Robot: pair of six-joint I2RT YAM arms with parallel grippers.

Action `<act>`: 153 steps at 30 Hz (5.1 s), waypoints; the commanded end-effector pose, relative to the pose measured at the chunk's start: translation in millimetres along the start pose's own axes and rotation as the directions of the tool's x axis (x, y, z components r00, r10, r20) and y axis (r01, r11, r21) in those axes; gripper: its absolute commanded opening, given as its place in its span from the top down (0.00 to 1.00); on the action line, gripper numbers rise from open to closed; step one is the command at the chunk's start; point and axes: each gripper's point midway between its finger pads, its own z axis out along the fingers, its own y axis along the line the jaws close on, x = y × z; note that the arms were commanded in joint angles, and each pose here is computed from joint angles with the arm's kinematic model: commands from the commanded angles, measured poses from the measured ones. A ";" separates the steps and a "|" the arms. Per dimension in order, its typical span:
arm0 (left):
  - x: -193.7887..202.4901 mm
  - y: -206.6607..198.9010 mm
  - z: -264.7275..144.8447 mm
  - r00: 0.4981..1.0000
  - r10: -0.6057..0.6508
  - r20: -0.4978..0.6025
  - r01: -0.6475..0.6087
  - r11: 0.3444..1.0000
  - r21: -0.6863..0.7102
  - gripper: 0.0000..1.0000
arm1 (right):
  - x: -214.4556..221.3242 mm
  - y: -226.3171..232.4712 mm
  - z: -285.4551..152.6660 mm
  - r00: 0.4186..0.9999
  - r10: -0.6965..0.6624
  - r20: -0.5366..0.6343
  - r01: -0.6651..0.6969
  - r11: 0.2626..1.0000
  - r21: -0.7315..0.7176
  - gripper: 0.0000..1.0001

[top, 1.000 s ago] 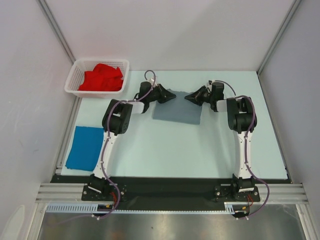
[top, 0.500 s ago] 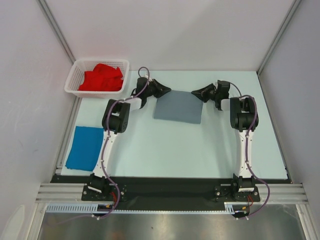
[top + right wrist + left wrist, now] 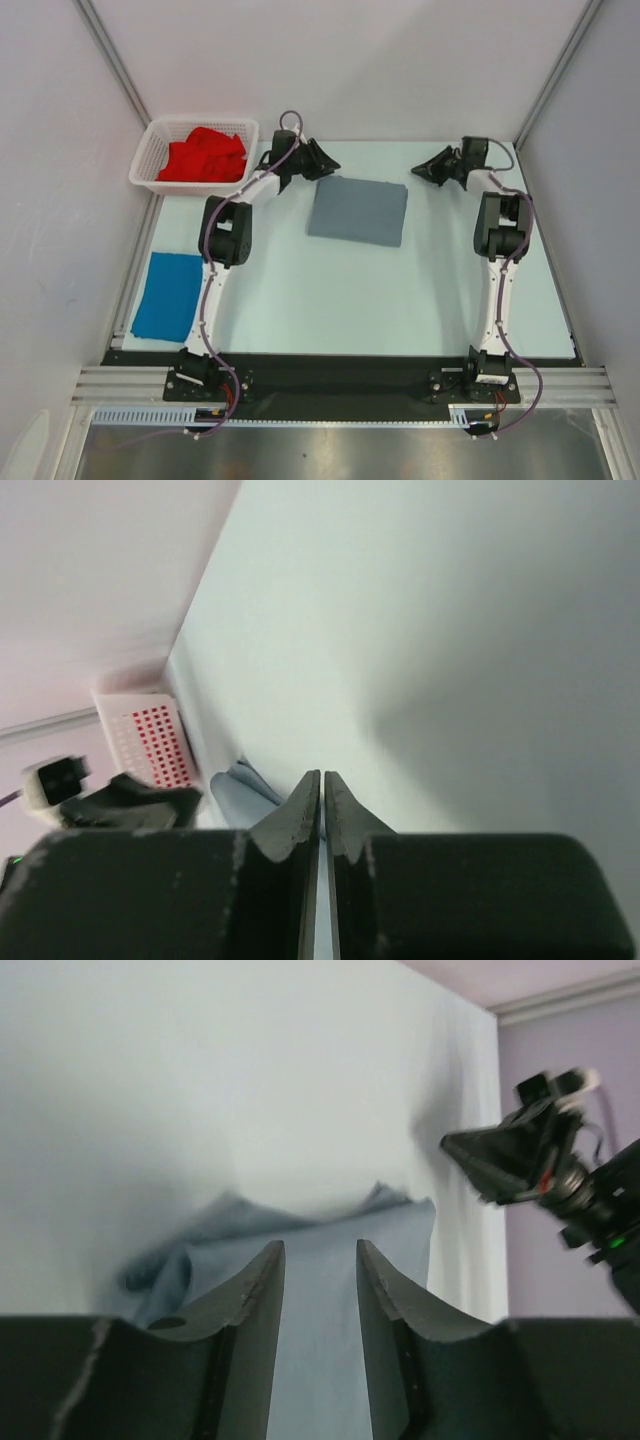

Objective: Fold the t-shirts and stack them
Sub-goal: Fold the tshirt, then neatly place the folded tshirt to the corner

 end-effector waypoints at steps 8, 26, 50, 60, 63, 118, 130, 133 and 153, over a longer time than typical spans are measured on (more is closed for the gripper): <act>22.0 -94.9 -105.1 0.974 0.213 -0.073 -0.207 0.976 0.073 0.63 | 81.6 102.7 -64.4 0.931 -0.285 -0.227 0.285 0.958 -0.034 0.79; 119.9 -18.6 -97.3 0.952 -0.027 -0.306 0.049 0.997 0.066 1.00 | 273.4 76.2 -33.4 0.666 -0.294 -0.686 0.173 0.955 -0.241 1.00; 132.2 29.4 -102.1 0.930 -0.064 -0.362 0.033 0.995 -0.090 0.99 | 172.7 -49.6 -139.5 0.814 -0.158 -0.559 0.255 0.962 0.100 1.00; 40.3 -77.3 -183.9 0.954 0.285 -0.092 -0.298 0.938 -0.177 0.50 | 138.1 24.8 -159.8 0.789 -0.477 -0.387 0.575 0.796 0.191 0.66; 34.6 -84.0 -216.6 0.944 0.327 -0.041 -0.326 0.910 -0.257 0.15 | 150.1 44.7 -156.6 0.709 -0.598 -0.375 0.692 0.691 0.207 0.52; 120.4 26.1 -447.4 0.942 -0.198 0.270 0.332 0.663 -0.671 0.00 | 341.0 66.9 13.0 -0.517 -0.807 -0.285 0.848 -0.529 -0.042 0.94; 114.2 11.6 -361.8 0.946 -0.307 0.107 0.325 0.882 -0.343 0.00 | 334.6 110.3 -32.2 -0.451 -0.873 -0.186 0.892 -0.436 -0.117 1.00; 115.7 9.2 -333.8 0.911 -0.409 0.060 0.410 0.877 -0.250 0.00 | 329.0 114.6 -47.1 -0.426 -0.889 -0.171 0.904 -0.408 -0.131 1.00; 113.0 -23.2 -145.1 0.810 -0.576 -0.108 0.548 0.809 -0.212 0.00 | 315.7 128.0 -101.1 -0.319 -0.943 -0.096 0.940 -0.302 -0.161 1.00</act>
